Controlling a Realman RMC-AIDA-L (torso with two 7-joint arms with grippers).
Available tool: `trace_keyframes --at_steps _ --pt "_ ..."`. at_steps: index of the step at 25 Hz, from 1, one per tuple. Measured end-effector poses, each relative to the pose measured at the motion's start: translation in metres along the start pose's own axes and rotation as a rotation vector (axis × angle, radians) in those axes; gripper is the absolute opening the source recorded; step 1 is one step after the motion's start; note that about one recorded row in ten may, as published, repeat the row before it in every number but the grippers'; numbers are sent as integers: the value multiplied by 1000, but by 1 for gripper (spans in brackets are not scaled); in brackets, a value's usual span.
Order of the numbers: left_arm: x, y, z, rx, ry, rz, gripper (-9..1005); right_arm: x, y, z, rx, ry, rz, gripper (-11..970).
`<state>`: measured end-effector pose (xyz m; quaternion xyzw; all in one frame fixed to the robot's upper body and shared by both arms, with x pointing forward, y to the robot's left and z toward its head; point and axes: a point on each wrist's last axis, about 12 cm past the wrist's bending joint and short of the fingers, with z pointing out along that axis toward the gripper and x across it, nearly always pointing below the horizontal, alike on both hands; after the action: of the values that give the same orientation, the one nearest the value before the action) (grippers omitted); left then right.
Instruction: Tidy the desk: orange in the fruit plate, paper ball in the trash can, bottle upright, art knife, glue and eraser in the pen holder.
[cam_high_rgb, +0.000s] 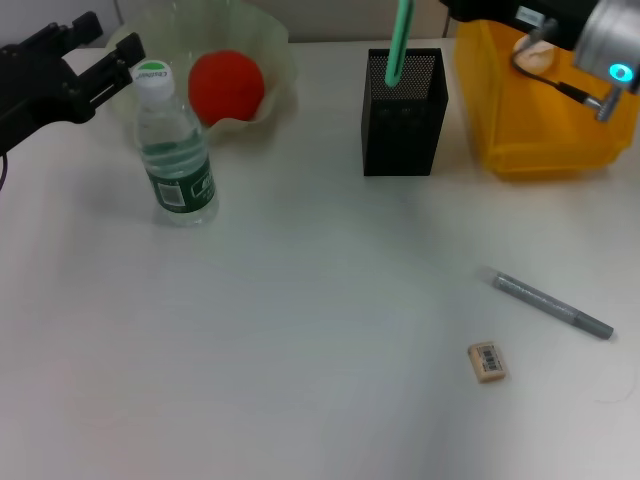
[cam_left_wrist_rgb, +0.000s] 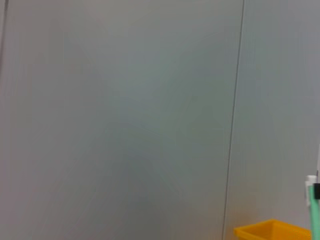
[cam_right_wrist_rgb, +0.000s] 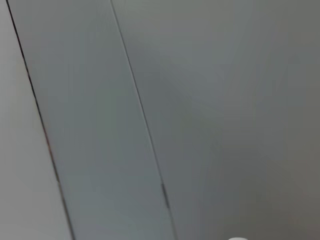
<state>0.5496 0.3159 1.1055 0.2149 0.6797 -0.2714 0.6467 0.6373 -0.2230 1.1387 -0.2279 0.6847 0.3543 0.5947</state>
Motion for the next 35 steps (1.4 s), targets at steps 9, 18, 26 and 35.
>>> trace_keyframes --at_steps 9,18,26,35 --pt "1 3 1 -22 -3 -12 607 2 -2 29 73 70 -139 281" --pt "0 4 8 -17 -4 -12 606 12 0 28 68 115 -156 302" --pt "-5 4 15 -7 -11 -12 606 18 -1 11 56 103 -136 321" --pt "-12 3 26 14 -21 4 607 -6 17 -24 -142 175 -35 455"
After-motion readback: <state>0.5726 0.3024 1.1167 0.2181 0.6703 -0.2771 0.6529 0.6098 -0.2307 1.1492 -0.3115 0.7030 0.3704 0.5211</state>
